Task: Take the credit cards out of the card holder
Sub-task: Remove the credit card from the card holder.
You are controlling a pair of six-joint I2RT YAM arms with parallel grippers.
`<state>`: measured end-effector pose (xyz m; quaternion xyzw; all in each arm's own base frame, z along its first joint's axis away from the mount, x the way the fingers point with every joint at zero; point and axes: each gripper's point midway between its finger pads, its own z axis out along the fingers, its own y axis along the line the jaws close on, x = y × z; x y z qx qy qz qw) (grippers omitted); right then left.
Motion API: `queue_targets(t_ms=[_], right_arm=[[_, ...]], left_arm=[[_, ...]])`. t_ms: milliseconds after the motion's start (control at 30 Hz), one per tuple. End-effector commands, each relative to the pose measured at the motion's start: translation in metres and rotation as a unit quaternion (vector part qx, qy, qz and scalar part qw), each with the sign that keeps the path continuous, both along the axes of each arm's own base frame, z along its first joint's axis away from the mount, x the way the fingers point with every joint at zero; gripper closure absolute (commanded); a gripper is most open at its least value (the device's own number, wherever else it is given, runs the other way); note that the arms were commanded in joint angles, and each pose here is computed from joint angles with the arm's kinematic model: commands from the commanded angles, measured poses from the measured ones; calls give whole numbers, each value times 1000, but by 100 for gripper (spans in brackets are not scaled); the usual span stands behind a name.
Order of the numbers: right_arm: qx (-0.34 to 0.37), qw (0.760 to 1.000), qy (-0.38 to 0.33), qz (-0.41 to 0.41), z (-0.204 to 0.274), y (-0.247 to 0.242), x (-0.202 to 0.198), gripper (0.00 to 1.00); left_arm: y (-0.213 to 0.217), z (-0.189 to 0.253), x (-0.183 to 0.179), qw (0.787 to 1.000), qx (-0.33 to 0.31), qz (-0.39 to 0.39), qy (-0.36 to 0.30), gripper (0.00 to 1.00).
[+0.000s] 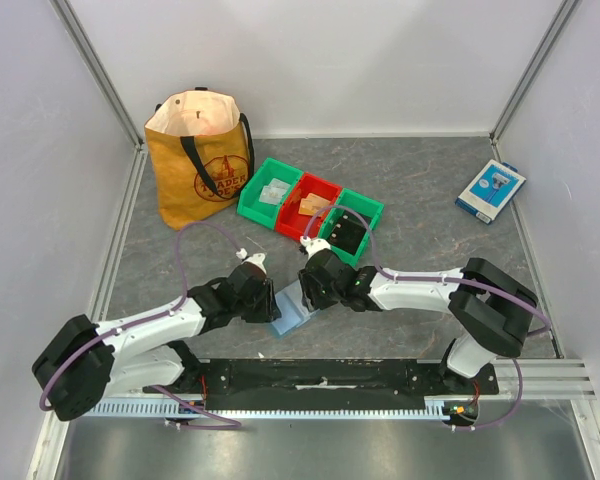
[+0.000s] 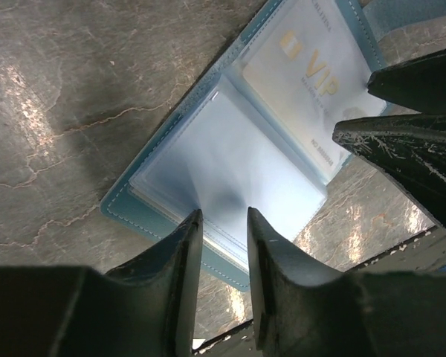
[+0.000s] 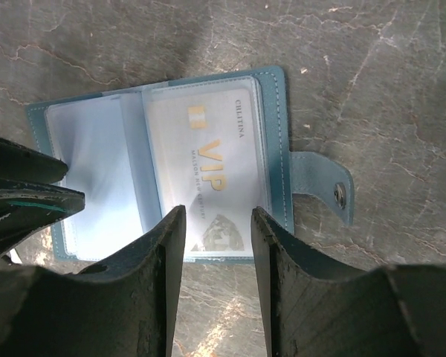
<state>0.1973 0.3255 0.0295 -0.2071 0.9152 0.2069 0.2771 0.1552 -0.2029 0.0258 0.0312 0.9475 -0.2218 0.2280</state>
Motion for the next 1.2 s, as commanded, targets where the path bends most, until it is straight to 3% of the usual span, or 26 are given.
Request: queue_targets(t_ms=[0,333,533,1167], right_arm=[[-18,999,-19,-20,0,-3,10,52],[-50,997,-48,-28,6,-18,18,51],[-35,999,-29,-2,4,-8,10,52],[51,995,-37,76,56,19,-6,76]], left_arm=[[8,-16,-8,999,24,17,16,66],[14,-22,-11,999,42,16,19,73],[14,-22,-11,999,43,15,18,73],[7,-22,-13,999,47,2,14,74]])
